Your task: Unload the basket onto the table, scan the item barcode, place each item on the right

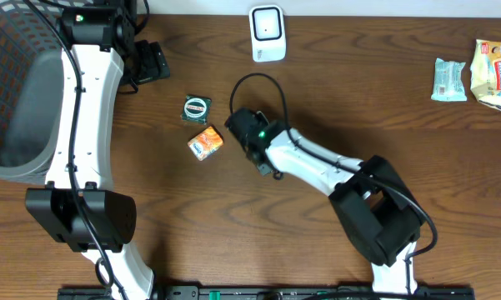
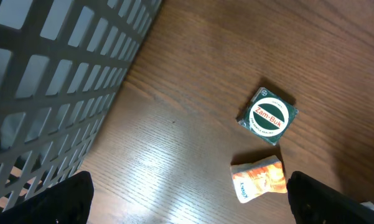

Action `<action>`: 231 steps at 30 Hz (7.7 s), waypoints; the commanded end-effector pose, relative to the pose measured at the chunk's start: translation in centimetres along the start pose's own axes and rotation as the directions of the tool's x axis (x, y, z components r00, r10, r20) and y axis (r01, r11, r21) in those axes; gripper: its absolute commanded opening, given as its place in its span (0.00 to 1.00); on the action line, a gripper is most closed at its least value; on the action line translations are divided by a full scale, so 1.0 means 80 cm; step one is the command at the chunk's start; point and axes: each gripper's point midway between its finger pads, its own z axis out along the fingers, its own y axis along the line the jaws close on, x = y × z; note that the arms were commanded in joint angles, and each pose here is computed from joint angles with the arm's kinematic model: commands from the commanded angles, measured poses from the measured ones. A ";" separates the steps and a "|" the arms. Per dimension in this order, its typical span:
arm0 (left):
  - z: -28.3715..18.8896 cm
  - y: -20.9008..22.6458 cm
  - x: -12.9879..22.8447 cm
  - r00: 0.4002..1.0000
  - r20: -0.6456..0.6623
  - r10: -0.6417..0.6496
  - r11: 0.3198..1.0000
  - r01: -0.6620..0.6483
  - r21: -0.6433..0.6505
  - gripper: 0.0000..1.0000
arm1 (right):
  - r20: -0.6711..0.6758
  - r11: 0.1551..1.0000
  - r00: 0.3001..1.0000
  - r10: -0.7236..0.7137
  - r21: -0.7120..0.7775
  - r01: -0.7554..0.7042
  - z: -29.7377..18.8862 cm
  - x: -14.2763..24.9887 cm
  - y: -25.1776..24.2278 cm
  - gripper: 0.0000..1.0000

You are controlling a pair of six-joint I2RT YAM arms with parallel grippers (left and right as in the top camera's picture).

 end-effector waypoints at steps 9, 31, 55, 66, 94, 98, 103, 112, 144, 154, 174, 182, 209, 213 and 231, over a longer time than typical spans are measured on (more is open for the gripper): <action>0.007 0.003 0.002 1.000 -0.013 0.010 1.000 -0.010 -0.018 0.98 | -0.003 0.517 0.977 0.211 -0.848 -0.114 -0.090 -0.075 -0.014 0.13; 0.007 0.003 0.002 1.000 -0.013 0.010 1.000 -0.011 -0.018 0.97 | -0.411 0.445 0.797 0.442 -0.670 -0.593 0.058 0.069 -0.127 0.40; 0.007 0.003 0.002 1.000 -0.013 0.010 1.000 -0.010 -0.018 0.98 | -0.370 0.654 0.887 0.276 -0.603 -0.456 0.014 0.028 -0.072 0.49; 0.007 0.003 0.002 1.000 -0.013 0.010 1.000 -0.010 -0.018 0.98 | -0.398 0.699 0.873 0.282 -0.539 -0.471 0.036 0.049 -0.060 0.36; 0.007 0.003 0.002 1.000 -0.013 0.010 1.000 -0.010 -0.018 0.97 | 0.129 0.026 0.894 0.429 -0.991 0.130 -0.147 -0.065 -0.113 0.01; 0.007 0.003 0.002 1.000 -0.013 0.010 1.000 -0.010 -0.018 0.98 | 0.209 0.026 0.848 0.487 -0.974 0.226 -0.155 -0.072 -0.135 0.01; 0.007 0.003 0.002 1.000 -0.013 0.010 1.000 -0.011 -0.018 0.98 | 0.239 0.013 0.808 0.538 -0.961 0.275 -0.168 -0.079 -0.160 0.01; 0.007 0.003 0.002 1.000 -0.013 0.010 1.000 -0.010 -0.018 0.98 | 0.295 0.007 0.790 0.537 -0.938 0.345 -0.203 -0.088 -0.158 0.01; 0.007 0.003 0.002 1.000 -0.013 0.010 1.000 -0.010 -0.018 0.98 | 0.387 0.063 0.820 0.422 -0.915 0.399 -0.259 -0.084 -0.109 0.01; 0.007 0.003 0.002 1.000 -0.013 0.010 1.000 -0.010 -0.018 0.97 | 0.316 0.267 0.904 0.288 -0.933 0.241 -0.201 -0.081 -0.092 0.01; 0.007 0.003 0.002 1.000 -0.013 0.010 1.000 -0.011 -0.018 0.97 | 0.554 0.967 0.793 0.252 -0.116 -0.226 -0.097 -0.208 -0.248 0.01; 0.007 0.003 0.002 1.000 -0.013 0.010 1.000 -0.011 -0.018 0.98 | 0.596 0.987 0.788 0.157 -0.064 -0.149 -0.101 -0.262 -0.263 0.01; 0.007 0.003 0.002 1.000 -0.013 0.010 1.000 -0.010 -0.018 0.98 | 0.386 0.714 0.623 -0.680 0.542 0.444 -0.033 -0.344 -0.217 0.01; 0.007 0.003 0.002 1.000 -0.013 0.010 1.000 -0.010 -0.018 0.98 | 0.389 0.711 0.616 -0.685 0.541 0.449 -0.035 -0.345 -0.209 0.01; 0.007 0.003 0.002 1.000 -0.013 0.010 1.000 -0.011 -0.018 0.97 | 0.454 0.835 0.761 -0.463 0.513 0.201 -0.055 -0.330 -0.288 0.01</action>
